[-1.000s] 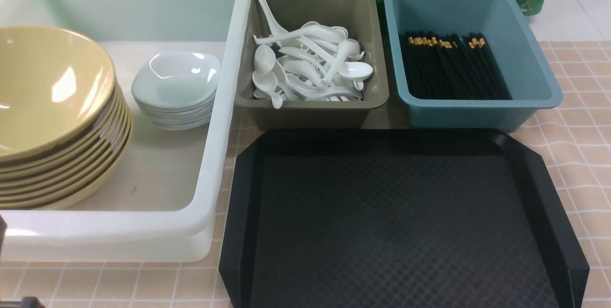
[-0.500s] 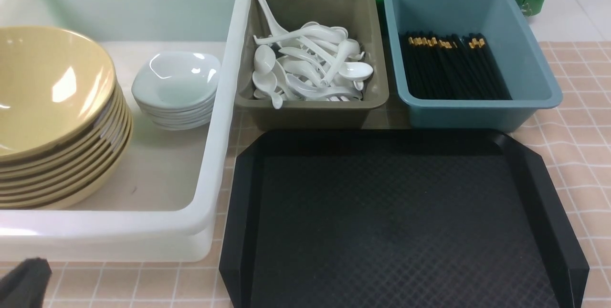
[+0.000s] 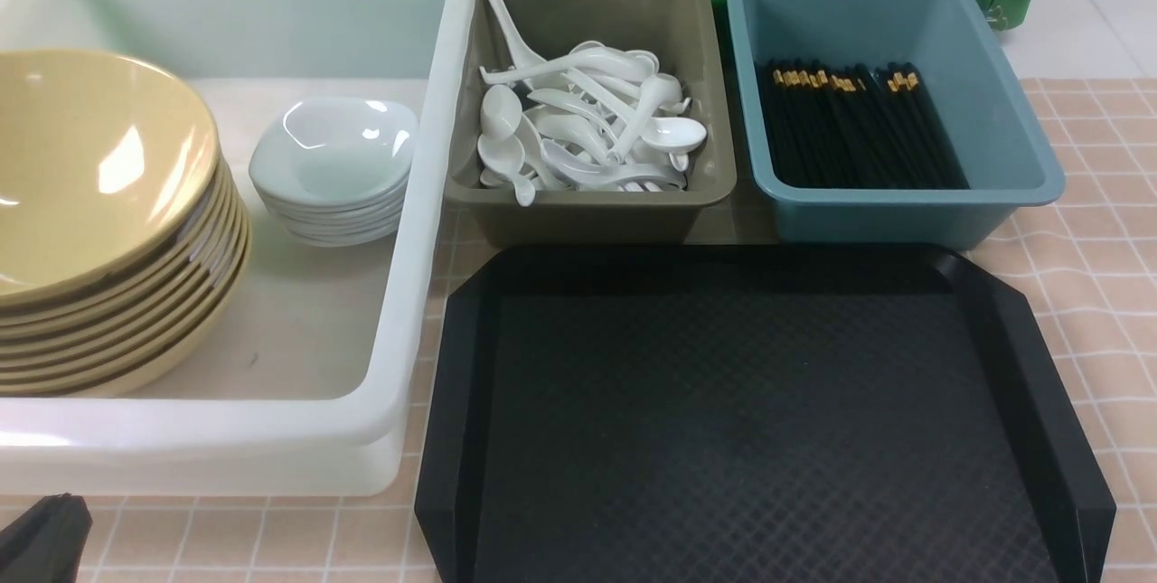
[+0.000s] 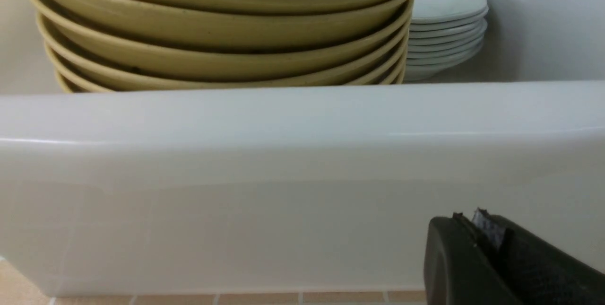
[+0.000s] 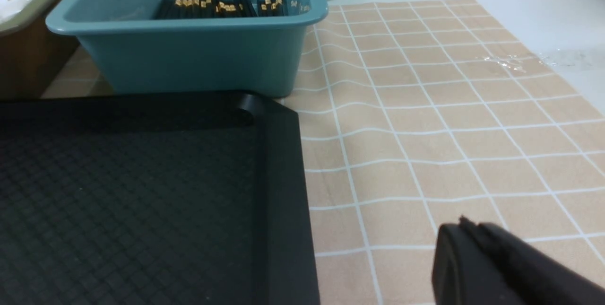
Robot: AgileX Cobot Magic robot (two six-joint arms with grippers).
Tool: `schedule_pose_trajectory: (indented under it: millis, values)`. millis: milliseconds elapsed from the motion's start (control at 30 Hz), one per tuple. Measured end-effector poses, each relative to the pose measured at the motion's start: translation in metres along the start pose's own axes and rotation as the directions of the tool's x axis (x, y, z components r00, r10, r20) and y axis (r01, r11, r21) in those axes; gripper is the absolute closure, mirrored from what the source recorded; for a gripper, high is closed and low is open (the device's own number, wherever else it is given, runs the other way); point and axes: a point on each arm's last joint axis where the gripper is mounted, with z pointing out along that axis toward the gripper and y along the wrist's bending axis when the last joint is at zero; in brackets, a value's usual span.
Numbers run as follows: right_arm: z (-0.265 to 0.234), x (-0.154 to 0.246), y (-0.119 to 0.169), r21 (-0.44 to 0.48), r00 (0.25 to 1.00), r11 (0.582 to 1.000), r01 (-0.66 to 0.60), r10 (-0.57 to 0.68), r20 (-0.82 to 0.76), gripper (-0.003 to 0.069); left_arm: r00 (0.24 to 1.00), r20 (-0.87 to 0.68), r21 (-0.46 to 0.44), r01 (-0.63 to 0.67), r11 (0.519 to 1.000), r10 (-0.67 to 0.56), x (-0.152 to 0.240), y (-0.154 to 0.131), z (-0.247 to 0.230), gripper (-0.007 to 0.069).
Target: On brown table put chopsticks spoon bowls plates into blue grey white boxes.
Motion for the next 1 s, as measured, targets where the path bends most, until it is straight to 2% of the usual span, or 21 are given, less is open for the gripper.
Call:
schedule_pose_trajectory:
  millis: [1000]
  values:
    - [0.0, 0.0, 0.0, 0.0, 1.0, 1.0, 0.0, 0.0, 0.0, 0.0572, 1.0, 0.0, 0.001, 0.002, 1.0, -0.002, 0.0, -0.0001, 0.0, 0.0622]
